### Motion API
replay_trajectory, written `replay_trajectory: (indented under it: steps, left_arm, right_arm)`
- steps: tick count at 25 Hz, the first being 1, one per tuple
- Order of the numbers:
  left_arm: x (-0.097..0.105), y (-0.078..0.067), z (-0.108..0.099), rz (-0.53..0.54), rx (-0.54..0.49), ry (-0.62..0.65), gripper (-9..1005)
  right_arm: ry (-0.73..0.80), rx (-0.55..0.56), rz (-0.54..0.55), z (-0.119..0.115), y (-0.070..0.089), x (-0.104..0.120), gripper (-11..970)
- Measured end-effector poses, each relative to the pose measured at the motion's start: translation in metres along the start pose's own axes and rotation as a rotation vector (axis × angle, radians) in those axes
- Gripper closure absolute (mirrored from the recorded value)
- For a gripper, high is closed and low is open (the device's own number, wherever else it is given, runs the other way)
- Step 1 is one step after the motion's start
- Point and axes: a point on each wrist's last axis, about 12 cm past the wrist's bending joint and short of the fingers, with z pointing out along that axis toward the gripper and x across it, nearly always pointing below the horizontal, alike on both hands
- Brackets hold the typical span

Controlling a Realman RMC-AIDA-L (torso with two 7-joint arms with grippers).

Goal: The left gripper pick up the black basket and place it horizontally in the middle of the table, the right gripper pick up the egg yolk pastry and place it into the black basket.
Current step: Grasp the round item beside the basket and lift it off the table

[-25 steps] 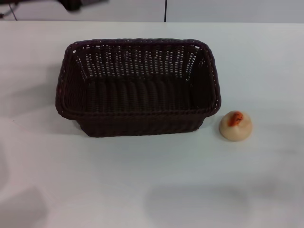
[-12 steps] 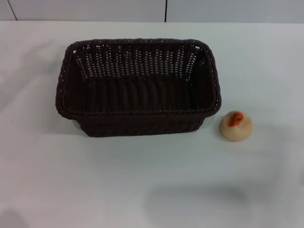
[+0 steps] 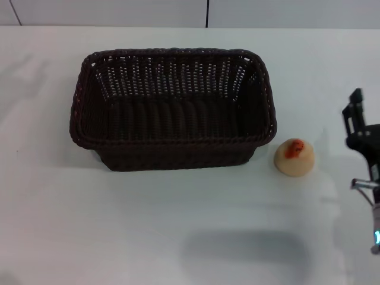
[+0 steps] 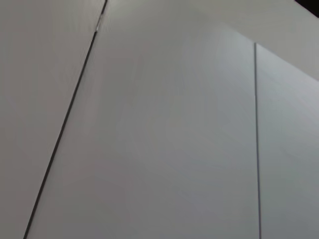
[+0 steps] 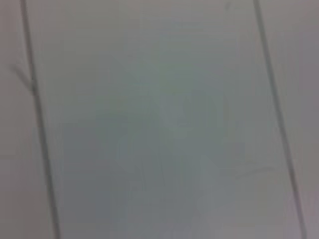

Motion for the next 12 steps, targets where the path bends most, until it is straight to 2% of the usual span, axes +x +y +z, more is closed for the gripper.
replay_trajectory:
  steps: [5, 12]
  left_arm:
    - [-0.004, 0.0, 0.001, 0.015, 0.008, -0.004, 560]
    - [-0.007, 0.0, 0.003, 0.029, 0.014, -0.007, 560]
  right_arm:
    - [0.038, -0.031, 0.023, -0.009, 0.009, 0.005, 278]
    - [0.087, -0.035, 0.024, -0.011, 0.01, 0.013, 279]
